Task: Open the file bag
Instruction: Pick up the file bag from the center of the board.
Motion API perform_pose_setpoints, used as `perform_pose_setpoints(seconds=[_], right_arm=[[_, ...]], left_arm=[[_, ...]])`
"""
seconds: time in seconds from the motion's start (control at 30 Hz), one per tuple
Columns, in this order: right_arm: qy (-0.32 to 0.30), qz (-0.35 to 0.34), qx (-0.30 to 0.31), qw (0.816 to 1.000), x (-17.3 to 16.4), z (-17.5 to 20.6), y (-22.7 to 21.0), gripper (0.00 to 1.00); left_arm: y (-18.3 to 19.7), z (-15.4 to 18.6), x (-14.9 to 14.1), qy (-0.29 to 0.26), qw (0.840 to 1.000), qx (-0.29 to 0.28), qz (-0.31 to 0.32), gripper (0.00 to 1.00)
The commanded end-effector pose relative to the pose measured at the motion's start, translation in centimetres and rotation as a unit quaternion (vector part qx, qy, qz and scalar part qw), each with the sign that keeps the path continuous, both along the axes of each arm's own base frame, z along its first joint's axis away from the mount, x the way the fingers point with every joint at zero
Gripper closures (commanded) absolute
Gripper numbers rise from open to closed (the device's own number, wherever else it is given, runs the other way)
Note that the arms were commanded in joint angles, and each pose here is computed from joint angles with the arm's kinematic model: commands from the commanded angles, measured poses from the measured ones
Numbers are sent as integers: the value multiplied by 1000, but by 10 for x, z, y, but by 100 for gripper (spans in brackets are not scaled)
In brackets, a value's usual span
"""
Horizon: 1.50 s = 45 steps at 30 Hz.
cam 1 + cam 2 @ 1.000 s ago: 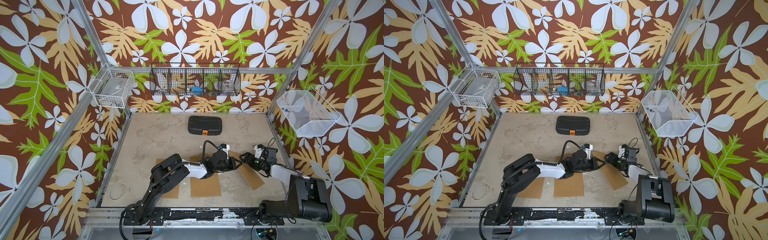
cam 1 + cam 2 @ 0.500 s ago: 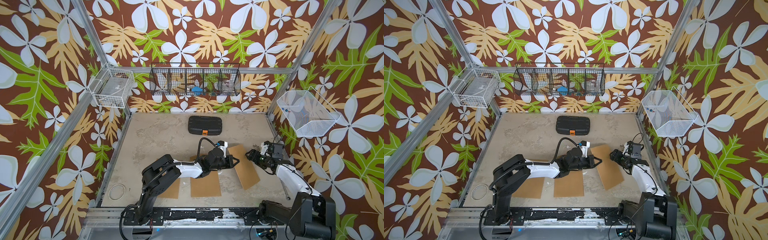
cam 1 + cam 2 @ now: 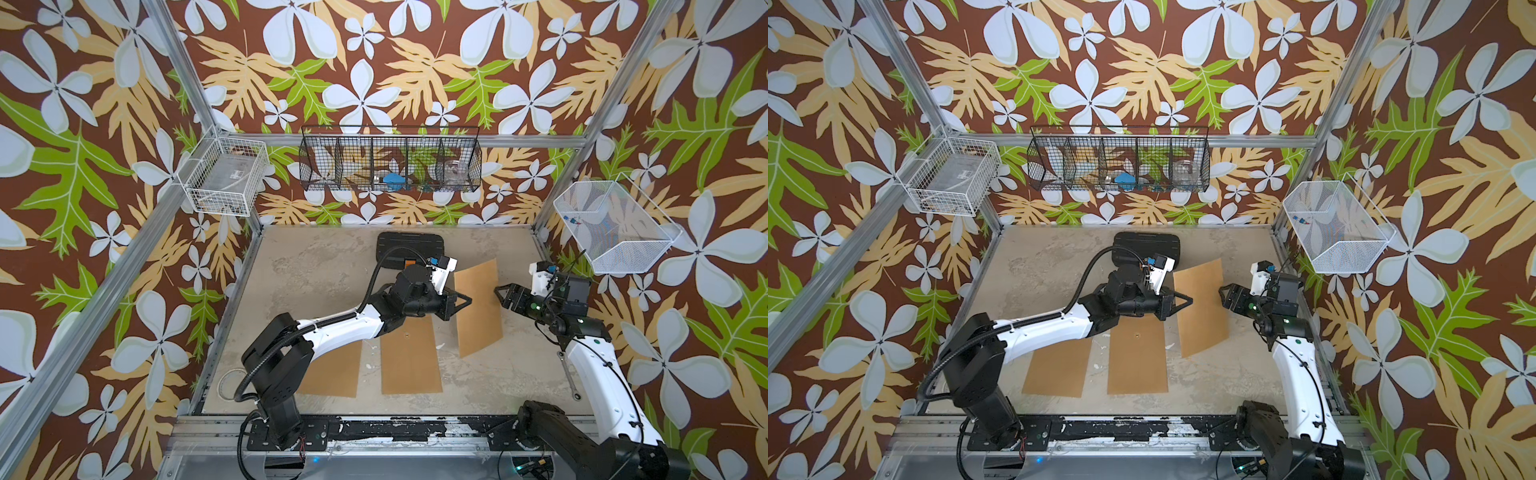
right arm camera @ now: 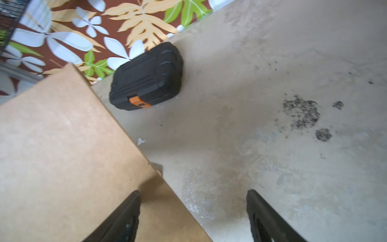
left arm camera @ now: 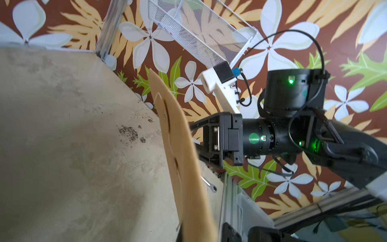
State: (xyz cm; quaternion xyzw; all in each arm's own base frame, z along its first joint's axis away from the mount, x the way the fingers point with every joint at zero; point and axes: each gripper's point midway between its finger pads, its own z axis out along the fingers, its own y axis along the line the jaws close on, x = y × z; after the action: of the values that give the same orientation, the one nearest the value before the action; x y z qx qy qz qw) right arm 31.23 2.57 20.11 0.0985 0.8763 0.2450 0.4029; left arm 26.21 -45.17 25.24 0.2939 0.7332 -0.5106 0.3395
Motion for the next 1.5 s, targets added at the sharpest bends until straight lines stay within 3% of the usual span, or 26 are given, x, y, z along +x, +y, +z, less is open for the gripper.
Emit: perform_pose_setpoints(seconds=[0.0,0.17,0.4,0.83,1.03,1.27,1.47], right_arm=[[-41,70,37,996,-4,20,25,21],[-89,121,56,987,-10,42,46,22],[-134,209,31,968,-24,61,94,22],[-191,270,37,943,-30,77,115,20],[-183,303,23,935,-33,69,136,19],[-177,357,15,917,-46,61,174,20],[-191,378,27,906,-58,68,180,23]], left_arm=[[22,-12,-2,-85,993,83,-13,100],[59,-6,13,-101,989,104,21,100],[99,9,20,-123,988,92,26,100],[120,50,-9,-151,988,45,-2,100],[126,62,-19,-156,987,21,-15,100],[139,71,-13,-150,989,-9,0,100],[157,74,2,-144,989,-14,33,100]])
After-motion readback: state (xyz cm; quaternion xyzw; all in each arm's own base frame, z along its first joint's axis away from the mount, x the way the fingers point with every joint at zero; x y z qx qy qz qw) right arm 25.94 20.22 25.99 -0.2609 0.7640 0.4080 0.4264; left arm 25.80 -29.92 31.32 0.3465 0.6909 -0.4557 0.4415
